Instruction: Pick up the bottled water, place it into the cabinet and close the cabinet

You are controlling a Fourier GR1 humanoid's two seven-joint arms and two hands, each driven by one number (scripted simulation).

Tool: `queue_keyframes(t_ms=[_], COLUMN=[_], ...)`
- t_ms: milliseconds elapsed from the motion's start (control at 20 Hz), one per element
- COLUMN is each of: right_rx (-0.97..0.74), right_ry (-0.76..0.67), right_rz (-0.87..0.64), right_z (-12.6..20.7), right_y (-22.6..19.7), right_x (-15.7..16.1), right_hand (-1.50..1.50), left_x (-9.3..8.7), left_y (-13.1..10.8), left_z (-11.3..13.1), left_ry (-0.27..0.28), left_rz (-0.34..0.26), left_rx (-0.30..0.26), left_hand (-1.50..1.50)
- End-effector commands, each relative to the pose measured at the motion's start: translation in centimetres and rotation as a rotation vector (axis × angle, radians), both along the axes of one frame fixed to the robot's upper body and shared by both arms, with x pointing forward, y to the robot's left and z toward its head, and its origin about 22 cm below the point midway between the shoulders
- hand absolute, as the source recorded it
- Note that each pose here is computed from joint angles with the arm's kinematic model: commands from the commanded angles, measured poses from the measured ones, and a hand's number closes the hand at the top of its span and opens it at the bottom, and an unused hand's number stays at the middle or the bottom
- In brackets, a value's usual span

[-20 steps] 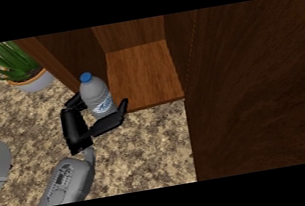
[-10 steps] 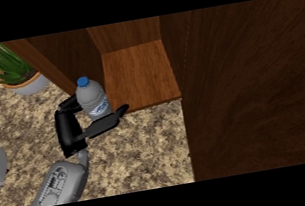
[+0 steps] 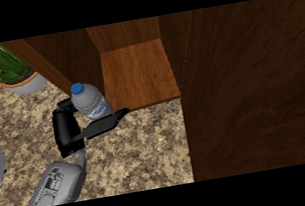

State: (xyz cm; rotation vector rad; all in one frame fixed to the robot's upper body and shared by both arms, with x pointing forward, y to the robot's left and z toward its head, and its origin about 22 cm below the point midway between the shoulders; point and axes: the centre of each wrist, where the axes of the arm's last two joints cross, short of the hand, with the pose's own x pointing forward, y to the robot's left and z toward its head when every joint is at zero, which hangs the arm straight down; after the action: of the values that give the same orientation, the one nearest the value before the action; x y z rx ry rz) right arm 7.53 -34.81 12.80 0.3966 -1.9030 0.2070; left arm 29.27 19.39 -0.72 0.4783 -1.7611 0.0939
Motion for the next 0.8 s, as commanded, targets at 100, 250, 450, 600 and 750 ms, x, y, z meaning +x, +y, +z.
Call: queue_keyframes(t_ms=[100, 250, 450, 600, 750], right_rx=[-0.001, -0.014, -0.029, -0.037, -0.029], right_ry=[-0.008, -0.001, -0.003, -0.011, -0.001], right_rz=[-0.009, -0.002, -0.015, -0.019, -0.06], right_z=[0.8, 1.0, 1.7, 1.6, 1.6], right_y=[0.7, 1.2, 0.9, 1.0, 0.6], right_x=[-0.2, -0.4, -0.5, -0.3, -0.4], right_hand=[-1.5, -1.5, -1.5, -1.5, -1.5], left_x=[4.3, 4.3, 3.3, 2.4, 2.1], left_y=[-7.2, -7.5, -7.9, -9.4, -8.9], left_z=[6.1, 6.7, 5.9, 5.3, 5.7], left_ry=[-0.123, -0.135, -0.148, -0.112, -0.11], left_rz=[-0.252, -0.249, -0.283, -0.322, -0.379], left_rx=[-0.104, -0.132, -0.169, -0.233, -0.242], left_hand=[-1.5, -1.5, -1.5, -1.5, -1.5])
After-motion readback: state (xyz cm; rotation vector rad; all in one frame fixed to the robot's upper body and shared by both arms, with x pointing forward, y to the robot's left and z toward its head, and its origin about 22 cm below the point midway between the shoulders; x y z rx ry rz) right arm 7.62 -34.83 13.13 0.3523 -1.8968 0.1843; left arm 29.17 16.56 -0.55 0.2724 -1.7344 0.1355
